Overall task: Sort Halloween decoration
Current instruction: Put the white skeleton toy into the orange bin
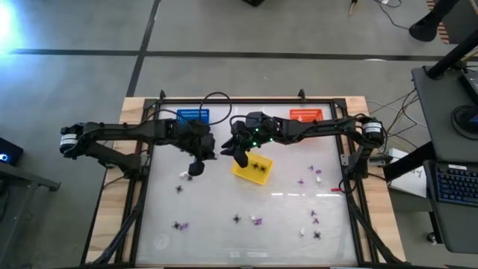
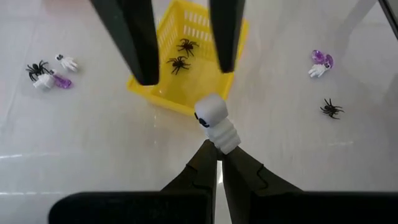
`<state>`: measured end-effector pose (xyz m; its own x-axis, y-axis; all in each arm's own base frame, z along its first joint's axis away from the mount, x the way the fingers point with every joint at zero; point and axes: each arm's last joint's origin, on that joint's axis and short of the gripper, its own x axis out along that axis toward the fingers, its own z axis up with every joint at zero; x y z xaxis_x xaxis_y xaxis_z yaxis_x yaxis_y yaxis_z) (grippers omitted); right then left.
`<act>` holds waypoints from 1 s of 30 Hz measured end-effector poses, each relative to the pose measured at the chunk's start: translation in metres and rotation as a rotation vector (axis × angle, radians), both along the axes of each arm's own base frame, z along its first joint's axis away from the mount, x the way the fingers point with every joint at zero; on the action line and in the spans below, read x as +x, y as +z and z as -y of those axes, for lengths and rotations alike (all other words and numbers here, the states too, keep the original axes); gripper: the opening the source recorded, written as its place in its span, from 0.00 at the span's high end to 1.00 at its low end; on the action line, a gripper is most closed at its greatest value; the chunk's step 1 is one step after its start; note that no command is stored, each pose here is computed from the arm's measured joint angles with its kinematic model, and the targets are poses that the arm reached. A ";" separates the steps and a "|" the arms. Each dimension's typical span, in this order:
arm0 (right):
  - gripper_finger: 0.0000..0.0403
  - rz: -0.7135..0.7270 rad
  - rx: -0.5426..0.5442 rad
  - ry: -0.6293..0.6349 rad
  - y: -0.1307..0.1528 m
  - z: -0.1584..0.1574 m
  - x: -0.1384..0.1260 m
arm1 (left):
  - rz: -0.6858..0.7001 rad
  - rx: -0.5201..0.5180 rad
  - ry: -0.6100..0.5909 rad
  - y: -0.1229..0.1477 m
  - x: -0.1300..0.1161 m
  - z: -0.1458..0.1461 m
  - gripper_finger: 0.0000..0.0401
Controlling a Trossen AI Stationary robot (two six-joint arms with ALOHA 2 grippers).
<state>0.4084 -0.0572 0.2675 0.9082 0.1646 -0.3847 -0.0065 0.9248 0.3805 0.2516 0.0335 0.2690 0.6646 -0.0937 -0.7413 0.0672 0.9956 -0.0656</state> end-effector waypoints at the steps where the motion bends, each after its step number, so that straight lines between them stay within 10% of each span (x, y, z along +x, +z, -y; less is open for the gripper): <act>1: 0.67 0.001 0.000 0.000 0.000 0.000 0.000 | 0.004 0.000 0.000 0.000 0.000 0.000 1.00; 18: 0.68 -0.005 0.003 -0.005 -0.002 -0.001 0.001 | 0.097 0.020 0.038 0.007 0.005 -0.011 1.00; 30: 0.90 0.002 -0.011 -0.049 -0.001 0.000 0.002 | 0.110 0.024 0.042 0.008 0.006 -0.012 1.00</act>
